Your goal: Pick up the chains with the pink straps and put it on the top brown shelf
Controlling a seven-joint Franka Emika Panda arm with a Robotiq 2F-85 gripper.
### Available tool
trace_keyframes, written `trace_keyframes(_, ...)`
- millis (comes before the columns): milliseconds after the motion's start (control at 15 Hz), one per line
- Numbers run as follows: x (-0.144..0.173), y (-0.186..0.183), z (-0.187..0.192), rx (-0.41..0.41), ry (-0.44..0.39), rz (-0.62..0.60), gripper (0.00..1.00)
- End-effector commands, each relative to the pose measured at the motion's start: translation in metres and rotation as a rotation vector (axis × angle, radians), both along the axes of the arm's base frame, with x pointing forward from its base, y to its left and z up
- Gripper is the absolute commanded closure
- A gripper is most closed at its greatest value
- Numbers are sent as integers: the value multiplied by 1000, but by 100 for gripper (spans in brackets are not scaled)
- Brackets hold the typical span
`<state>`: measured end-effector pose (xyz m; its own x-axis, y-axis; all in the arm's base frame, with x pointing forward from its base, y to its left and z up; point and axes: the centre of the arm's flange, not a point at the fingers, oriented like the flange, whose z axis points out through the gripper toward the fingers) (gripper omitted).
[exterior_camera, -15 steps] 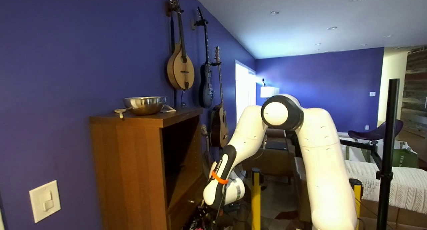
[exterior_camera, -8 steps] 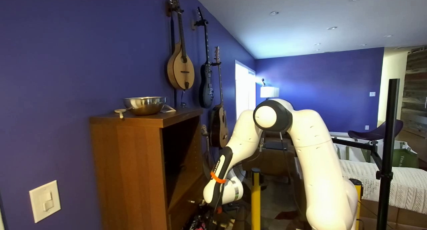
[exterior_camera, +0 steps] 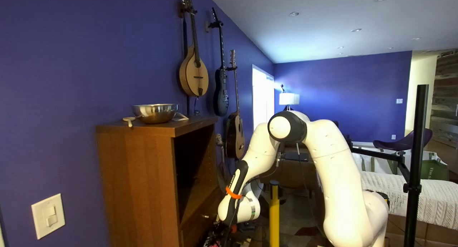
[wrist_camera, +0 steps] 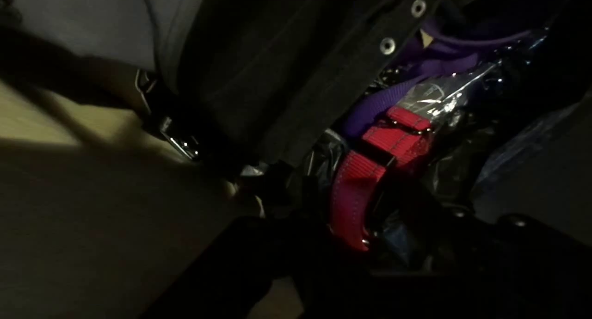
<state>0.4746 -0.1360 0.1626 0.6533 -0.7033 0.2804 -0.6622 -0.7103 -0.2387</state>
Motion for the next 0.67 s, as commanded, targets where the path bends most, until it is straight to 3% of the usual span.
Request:
trace_keyframes(0,3,-6,-14,16,-40,-23,46)
trace_keyframes(333,6,-3,-27,36,-57,-48,46)
trace_keyframes(600,8,-5,-31,30,-73,-66,68)
